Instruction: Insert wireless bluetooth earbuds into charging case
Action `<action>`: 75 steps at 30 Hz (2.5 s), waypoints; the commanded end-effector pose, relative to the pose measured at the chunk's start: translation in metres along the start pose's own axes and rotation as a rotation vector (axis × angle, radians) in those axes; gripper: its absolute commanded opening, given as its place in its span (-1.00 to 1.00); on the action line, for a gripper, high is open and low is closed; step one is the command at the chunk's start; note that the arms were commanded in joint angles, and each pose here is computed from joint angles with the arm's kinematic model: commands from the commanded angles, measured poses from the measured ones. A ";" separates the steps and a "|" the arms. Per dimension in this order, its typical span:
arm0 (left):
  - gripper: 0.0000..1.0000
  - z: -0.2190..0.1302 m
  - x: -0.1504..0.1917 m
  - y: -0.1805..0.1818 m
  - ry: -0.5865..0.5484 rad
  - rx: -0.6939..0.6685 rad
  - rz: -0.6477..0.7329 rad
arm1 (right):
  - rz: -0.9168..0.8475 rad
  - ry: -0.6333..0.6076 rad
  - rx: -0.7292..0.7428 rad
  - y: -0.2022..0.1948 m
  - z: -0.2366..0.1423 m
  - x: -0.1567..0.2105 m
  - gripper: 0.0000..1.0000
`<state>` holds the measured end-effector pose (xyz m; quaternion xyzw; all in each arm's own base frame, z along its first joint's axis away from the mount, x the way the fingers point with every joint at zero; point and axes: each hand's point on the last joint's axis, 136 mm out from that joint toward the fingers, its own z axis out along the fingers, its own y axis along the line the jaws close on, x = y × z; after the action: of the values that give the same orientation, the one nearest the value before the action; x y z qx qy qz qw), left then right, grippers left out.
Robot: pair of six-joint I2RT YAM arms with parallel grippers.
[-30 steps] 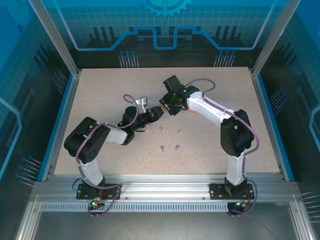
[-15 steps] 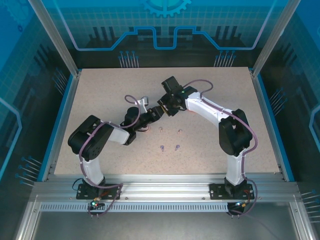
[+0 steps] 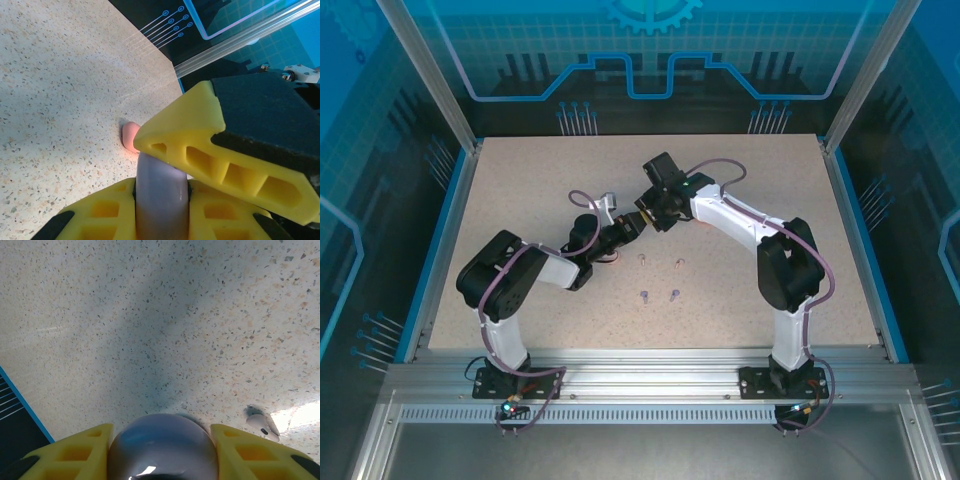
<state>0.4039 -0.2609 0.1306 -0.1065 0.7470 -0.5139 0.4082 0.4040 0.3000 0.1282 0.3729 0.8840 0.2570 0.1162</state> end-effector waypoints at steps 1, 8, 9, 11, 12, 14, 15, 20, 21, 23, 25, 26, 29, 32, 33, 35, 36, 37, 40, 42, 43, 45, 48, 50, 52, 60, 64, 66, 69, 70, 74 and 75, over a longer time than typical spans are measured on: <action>-1.00 0.005 -0.010 -0.009 -0.039 0.029 0.013 | 0.010 0.003 -0.008 0.000 -0.001 0.003 0.08; -1.00 -0.003 -0.006 -0.021 0.034 0.038 0.009 | -0.085 -0.108 -0.085 0.006 -0.056 -0.041 0.53; -1.00 -0.005 -0.004 -0.026 0.063 0.045 0.021 | -0.120 -0.119 -0.096 0.003 -0.066 -0.046 0.54; -1.00 -0.010 -0.003 -0.034 0.115 0.065 0.044 | -0.209 -0.134 -0.112 -0.005 -0.080 -0.055 0.56; -1.00 -0.012 -0.002 -0.041 0.149 0.085 0.060 | -0.265 -0.137 -0.122 -0.010 -0.086 -0.058 0.57; -1.00 -0.016 0.002 -0.052 0.225 0.119 0.092 | -0.379 -0.150 -0.147 -0.021 -0.097 -0.062 0.58; -1.00 -0.019 0.003 -0.057 0.255 0.130 0.118 | -0.426 -0.159 -0.170 -0.024 -0.101 -0.064 0.57; -1.00 -0.035 0.003 -0.086 0.369 0.209 0.223 | -0.683 -0.182 -0.390 -0.032 -0.125 -0.054 0.57; -1.00 -0.038 0.002 -0.091 0.384 0.227 0.231 | -0.732 -0.179 -0.451 -0.031 -0.130 -0.049 0.57; -1.00 -0.041 0.000 -0.099 0.407 0.261 0.236 | -0.806 -0.166 -0.544 -0.030 -0.139 -0.038 0.57; -1.00 -0.042 -0.003 -0.106 0.425 0.286 0.233 | -0.859 -0.142 -0.599 -0.030 -0.142 -0.029 0.57; -1.00 -0.041 -0.004 -0.110 0.436 0.302 0.234 | -0.881 -0.123 -0.619 -0.030 -0.142 -0.024 0.56; -1.00 -0.040 -0.003 -0.117 0.469 0.331 0.230 | -0.926 -0.078 -0.689 -0.026 -0.145 -0.011 0.53; -1.00 -0.039 -0.003 -0.119 0.481 0.338 0.228 | -0.949 -0.067 -0.717 -0.021 -0.146 -0.005 0.52; -1.00 -0.038 -0.003 -0.118 0.482 0.337 0.227 | -0.953 -0.058 -0.720 -0.019 -0.145 -0.003 0.52; -1.00 -0.038 -0.003 -0.119 0.486 0.341 0.228 | -0.960 -0.051 -0.729 -0.014 -0.144 -0.001 0.50; -1.00 -0.038 -0.003 -0.119 0.486 0.341 0.230 | -0.962 -0.048 -0.731 -0.012 -0.143 0.000 0.49; -1.00 -0.038 -0.003 -0.119 0.488 0.341 0.231 | -0.963 -0.045 -0.729 -0.011 -0.142 0.001 0.49; -1.00 -0.038 -0.003 -0.119 0.491 0.339 0.230 | -0.965 -0.042 -0.730 -0.007 -0.140 0.003 0.46; -1.00 -0.038 -0.003 -0.120 0.489 0.340 0.230 | -0.964 -0.037 -0.731 -0.005 -0.137 0.004 0.45; -1.00 -0.037 -0.004 -0.120 0.487 0.342 0.232 | -0.962 -0.033 -0.726 -0.005 -0.134 0.005 0.43; -1.00 -0.037 -0.004 -0.120 0.488 0.344 0.232 | -0.961 -0.026 -0.722 -0.005 -0.131 0.006 0.43; -1.00 -0.037 -0.004 -0.121 0.492 0.349 0.232 | -0.949 -0.022 -0.703 -0.006 -0.122 0.003 0.39; -1.00 -0.037 -0.004 -0.122 0.492 0.350 0.231 | -0.940 -0.018 -0.690 -0.007 -0.116 0.002 0.36; -1.00 -0.038 -0.004 -0.124 0.495 0.357 0.233 | -0.926 -0.021 -0.665 -0.010 -0.109 -0.003 0.31; -1.00 -0.039 -0.004 -0.127 0.501 0.367 0.239 | -0.862 -0.040 -0.629 -0.022 -0.099 -0.022 0.24; -1.00 -0.039 -0.004 -0.126 0.503 0.364 0.240 | -0.862 -0.041 -0.631 -0.022 -0.102 -0.022 0.23; -1.00 -0.038 -0.003 -0.124 0.504 0.356 0.243 | -0.862 -0.043 -0.636 -0.021 -0.105 -0.022 0.23; -1.00 -0.038 -0.002 -0.121 0.509 0.347 0.247 | -0.858 -0.050 -0.648 -0.020 -0.114 -0.020 0.23; -1.00 -0.038 -0.001 -0.121 0.512 0.347 0.249 | -0.830 -0.055 -0.630 -0.021 -0.117 -0.023 0.23; -1.00 -0.039 0.000 -0.119 0.513 0.345 0.264 | -0.627 -0.058 -0.557 -0.022 -0.122 -0.034 0.43; -1.00 -0.038 0.000 -0.119 0.513 0.345 0.267 | -0.574 -0.055 -0.545 -0.022 -0.122 -0.034 0.47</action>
<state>0.3482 -0.2835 0.2290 0.1655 0.7466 -0.5828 0.2747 0.3617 0.2279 0.2062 -0.0108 0.8471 0.4298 0.3125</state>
